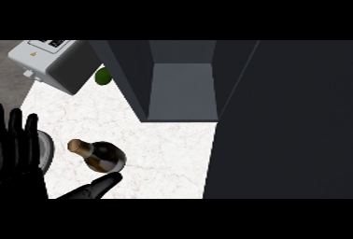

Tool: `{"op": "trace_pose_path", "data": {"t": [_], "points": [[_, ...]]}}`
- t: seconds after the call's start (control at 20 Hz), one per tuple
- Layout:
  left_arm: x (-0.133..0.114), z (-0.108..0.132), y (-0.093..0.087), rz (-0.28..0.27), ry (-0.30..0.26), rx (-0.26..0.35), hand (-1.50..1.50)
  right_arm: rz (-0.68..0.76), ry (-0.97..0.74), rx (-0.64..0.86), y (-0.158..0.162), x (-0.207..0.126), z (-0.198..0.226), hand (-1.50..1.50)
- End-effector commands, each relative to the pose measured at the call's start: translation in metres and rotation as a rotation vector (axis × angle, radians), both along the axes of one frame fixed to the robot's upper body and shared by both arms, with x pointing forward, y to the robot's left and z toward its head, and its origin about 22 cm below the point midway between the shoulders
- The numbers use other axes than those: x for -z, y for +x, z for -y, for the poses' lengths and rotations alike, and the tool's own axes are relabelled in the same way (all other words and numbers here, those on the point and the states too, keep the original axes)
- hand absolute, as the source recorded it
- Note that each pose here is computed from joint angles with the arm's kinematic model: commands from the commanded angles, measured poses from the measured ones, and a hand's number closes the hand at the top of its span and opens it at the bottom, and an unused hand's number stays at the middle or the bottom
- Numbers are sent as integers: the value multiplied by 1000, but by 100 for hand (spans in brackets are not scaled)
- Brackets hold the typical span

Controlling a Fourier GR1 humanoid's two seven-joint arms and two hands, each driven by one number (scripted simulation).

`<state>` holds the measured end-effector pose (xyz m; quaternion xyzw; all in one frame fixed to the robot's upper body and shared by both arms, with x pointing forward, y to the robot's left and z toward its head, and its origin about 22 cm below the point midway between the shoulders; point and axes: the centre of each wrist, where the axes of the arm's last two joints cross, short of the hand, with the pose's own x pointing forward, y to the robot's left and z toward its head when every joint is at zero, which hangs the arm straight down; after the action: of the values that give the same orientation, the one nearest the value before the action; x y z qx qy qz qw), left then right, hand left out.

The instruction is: Pick up the wine, place it into the cabinet and close the cabinet

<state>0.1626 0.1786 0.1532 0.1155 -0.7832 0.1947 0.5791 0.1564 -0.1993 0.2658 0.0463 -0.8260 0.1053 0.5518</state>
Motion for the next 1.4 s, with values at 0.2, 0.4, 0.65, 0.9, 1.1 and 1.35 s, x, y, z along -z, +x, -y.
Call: {"op": "trace_pose_path", "data": {"t": [0.2,0.4,0.65,0.9,1.1,1.35], "points": [[32,-10,2,-36,12,-39,-150,54,32,-56,-33,-5,3,-150],[43,-8,13,-72,22,-44,-150,31,15,-50,-32,-9,8,-150],[63,-26,15,-109,9,-69,-150,36,22,-63,-34,-13,3,-150],[95,-34,14,-132,-22,-93,-150,49,34,-47,-22,-17,1,-150],[113,-34,-14,-150,5,-92,-150,44,12,-55,-27,-21,10,-150],[146,-33,0,-162,-12,-93,-150,28,35,-53,-21,-18,5,-150]]}}
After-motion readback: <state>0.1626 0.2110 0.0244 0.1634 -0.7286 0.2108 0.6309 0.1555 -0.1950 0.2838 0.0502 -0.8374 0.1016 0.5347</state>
